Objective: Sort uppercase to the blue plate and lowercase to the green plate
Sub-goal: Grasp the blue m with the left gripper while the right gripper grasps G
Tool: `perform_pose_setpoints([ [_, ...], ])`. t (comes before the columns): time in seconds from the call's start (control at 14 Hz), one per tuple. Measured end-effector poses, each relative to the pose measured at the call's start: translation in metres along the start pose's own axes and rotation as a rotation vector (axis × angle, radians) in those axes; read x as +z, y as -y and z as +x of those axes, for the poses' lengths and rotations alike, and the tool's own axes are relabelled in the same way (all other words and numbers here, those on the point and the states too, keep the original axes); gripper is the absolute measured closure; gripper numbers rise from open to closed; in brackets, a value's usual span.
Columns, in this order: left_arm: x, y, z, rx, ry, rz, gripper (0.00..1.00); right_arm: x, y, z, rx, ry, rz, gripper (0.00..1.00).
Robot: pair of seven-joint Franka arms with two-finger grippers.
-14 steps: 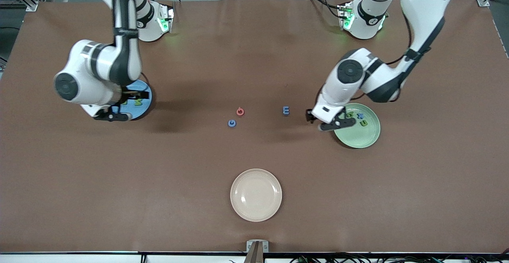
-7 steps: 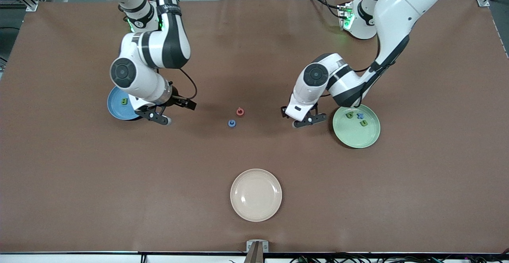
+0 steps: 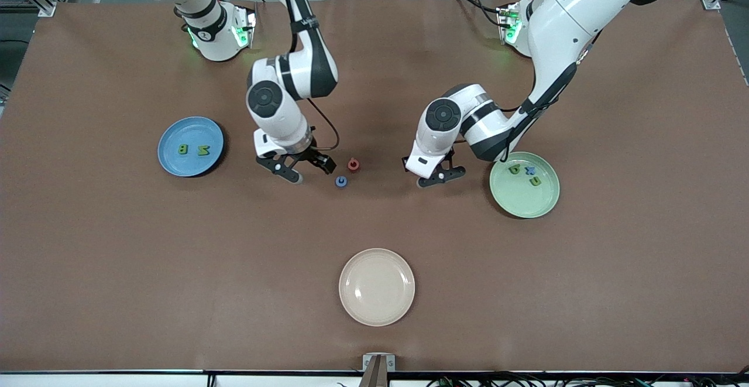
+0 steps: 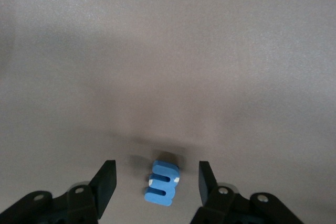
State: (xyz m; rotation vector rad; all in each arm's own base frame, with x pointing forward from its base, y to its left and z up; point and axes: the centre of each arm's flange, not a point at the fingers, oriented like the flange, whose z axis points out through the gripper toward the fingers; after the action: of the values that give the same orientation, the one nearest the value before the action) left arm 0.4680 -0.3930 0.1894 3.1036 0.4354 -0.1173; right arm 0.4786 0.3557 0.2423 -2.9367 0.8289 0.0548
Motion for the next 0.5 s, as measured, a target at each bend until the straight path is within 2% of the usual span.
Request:
perform_pose_setpoints([
  [0.5, 0.012, -0.006, -0.013, 0.059, -0.015, 0.021, 0.36, 0.048, 0.047, -0.028, 0.001, -0.053, -0.011, 0.0],
])
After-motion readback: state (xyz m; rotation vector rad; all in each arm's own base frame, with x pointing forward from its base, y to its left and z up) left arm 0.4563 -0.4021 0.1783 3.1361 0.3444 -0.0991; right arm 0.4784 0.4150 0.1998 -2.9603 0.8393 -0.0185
